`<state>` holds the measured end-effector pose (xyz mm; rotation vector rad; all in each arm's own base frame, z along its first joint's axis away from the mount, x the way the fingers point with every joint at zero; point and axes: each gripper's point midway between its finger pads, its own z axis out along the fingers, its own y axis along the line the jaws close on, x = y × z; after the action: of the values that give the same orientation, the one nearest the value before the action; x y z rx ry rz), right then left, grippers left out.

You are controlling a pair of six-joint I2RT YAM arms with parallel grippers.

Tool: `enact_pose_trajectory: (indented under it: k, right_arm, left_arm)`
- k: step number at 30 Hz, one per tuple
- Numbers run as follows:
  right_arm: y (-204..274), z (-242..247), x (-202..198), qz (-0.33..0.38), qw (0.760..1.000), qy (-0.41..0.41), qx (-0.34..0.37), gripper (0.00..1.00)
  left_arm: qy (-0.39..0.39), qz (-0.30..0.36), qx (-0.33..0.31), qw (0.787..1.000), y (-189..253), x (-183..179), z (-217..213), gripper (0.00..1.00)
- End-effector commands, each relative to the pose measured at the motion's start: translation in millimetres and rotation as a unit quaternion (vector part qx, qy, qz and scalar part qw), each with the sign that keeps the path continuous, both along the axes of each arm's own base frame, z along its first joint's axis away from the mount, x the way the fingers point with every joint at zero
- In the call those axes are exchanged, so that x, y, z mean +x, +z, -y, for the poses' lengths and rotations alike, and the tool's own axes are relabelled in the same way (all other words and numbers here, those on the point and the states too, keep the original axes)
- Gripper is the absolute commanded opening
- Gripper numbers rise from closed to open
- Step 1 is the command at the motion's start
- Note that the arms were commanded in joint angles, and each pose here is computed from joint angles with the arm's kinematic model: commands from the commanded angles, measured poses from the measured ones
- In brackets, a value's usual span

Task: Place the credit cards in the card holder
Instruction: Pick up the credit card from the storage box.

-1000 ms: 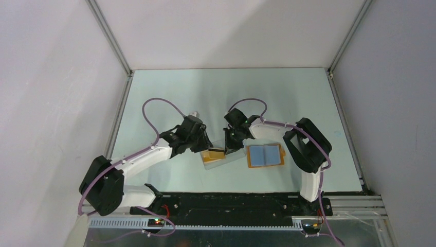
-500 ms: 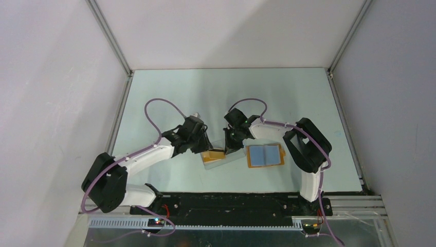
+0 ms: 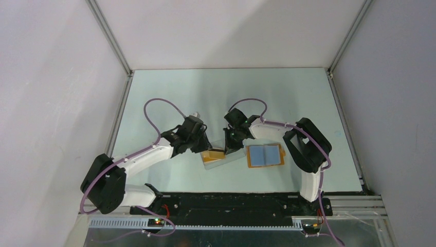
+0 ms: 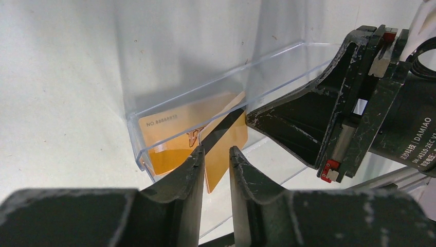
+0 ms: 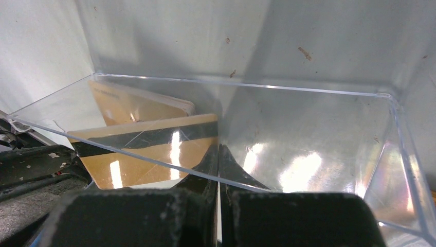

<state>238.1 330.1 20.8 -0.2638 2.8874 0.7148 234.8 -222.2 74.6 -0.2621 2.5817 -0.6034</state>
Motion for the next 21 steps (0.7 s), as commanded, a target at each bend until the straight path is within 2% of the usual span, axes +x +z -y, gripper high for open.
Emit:
enact_pose_trajectory:
  k: [1, 21]
  right_arm:
    - [-30, 14, -11, -0.029, 0.999, 0.003, -0.043, 0.0]
    - [-29, 13, -11, -0.03, 0.999, 0.003, -0.041, 0.0]
  left_arm:
    - [-0.009, 0.018, -0.031, 0.999, 21, 5, 13, 0.27]
    - [-0.009, -0.004, -0.016, 1.0, 5, 4, 15, 0.28]
